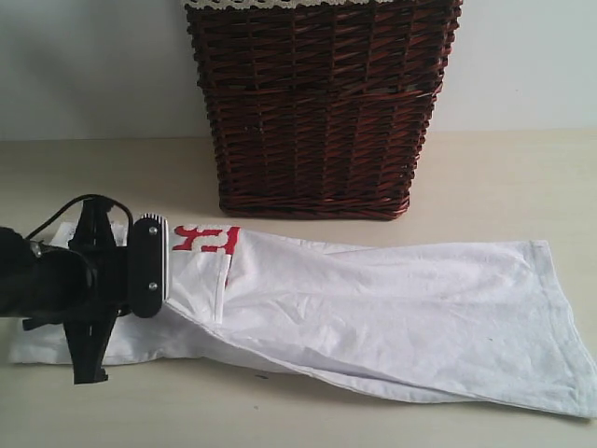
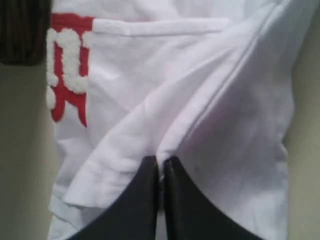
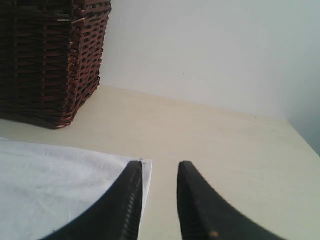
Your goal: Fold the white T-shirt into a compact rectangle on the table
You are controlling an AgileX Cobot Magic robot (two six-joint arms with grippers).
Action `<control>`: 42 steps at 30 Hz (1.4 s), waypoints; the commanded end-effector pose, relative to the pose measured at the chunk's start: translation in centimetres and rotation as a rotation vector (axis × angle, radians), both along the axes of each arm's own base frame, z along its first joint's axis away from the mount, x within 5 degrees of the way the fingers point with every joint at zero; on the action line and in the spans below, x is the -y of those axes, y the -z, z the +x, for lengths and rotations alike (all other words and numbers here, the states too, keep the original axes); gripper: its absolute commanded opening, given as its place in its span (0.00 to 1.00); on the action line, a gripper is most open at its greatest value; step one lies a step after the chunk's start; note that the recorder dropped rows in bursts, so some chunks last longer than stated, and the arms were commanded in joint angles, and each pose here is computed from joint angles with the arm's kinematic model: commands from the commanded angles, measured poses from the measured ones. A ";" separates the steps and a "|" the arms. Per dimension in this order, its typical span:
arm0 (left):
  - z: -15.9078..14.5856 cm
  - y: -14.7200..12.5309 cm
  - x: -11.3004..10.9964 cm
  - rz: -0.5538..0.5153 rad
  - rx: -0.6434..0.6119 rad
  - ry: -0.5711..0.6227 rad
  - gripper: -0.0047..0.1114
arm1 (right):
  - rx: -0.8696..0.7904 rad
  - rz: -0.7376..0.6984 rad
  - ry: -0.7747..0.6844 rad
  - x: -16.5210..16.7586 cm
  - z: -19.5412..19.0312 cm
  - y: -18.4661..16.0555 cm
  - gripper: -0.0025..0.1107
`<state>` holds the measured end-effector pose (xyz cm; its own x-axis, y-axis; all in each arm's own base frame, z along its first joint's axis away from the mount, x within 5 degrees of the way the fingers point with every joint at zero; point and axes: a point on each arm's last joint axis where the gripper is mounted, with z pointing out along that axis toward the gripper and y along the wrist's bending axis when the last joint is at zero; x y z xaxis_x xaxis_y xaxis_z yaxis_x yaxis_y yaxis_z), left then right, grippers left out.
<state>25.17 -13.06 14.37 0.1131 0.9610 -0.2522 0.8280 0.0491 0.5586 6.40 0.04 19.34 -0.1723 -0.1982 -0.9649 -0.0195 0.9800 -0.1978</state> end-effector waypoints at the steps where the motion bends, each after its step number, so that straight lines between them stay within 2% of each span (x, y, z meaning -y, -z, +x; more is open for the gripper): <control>1: 1.2 -0.3 1.4 -0.044 -0.032 0.038 0.04 | 0.006 -0.001 0.008 0.1 0.0 0.0 0.24; 8: 3.3 0.6 3.1 -0.062 -0.073 0.069 0.04 | 0.006 -0.001 0.008 0.1 0.0 0.0 0.24; 15: 6.0 2.2 3.6 -0.015 -0.009 0.008 0.04 | 0.006 -0.001 0.008 0.1 0.0 0.0 0.24; 20: 7.4 2.1 4.2 -0.049 0.013 -0.045 0.06 | 0.006 -0.001 0.008 0.1 0.0 0.0 0.24; 23: 7.5 1.8 4.4 -0.082 -0.003 -0.063 0.20 | 0.006 -0.001 0.008 0.1 0.0 0.0 0.24; 25: 7.5 1.8 4.5 -0.091 -0.014 -0.059 0.37 | 0.006 -0.001 0.008 0.1 0.0 0.0 0.24; 27: 7.4 1.9 4.6 -0.124 -0.042 -0.089 0.60 | 0.006 -0.001 0.008 0.1 0.0 0.0 0.24; 29: 7.4 1.9 4.6 -0.167 -0.065 -0.149 0.77 | 0.006 -0.001 0.008 0.1 0.0 0.0 0.24; 30: 7.4 1.9 4.6 -0.182 -0.072 -0.172 0.82 | 0.006 -0.001 0.008 0.1 0.0 0.0 0.24; 35: 7.4 1.5 4.6 -0.194 -0.058 -0.192 0.85 | 0.006 -0.001 0.008 0.1 0.0 0.0 0.24; 40: 8.1 -1.9 4.4 -0.180 0.163 -0.266 0.85 | 0.006 -0.001 0.008 0.1 0.0 0.0 0.24; 42: 8.2 -3.2 4.3 -0.206 0.197 -0.277 0.85 | 0.006 -0.001 0.008 0.1 0.0 0.0 0.24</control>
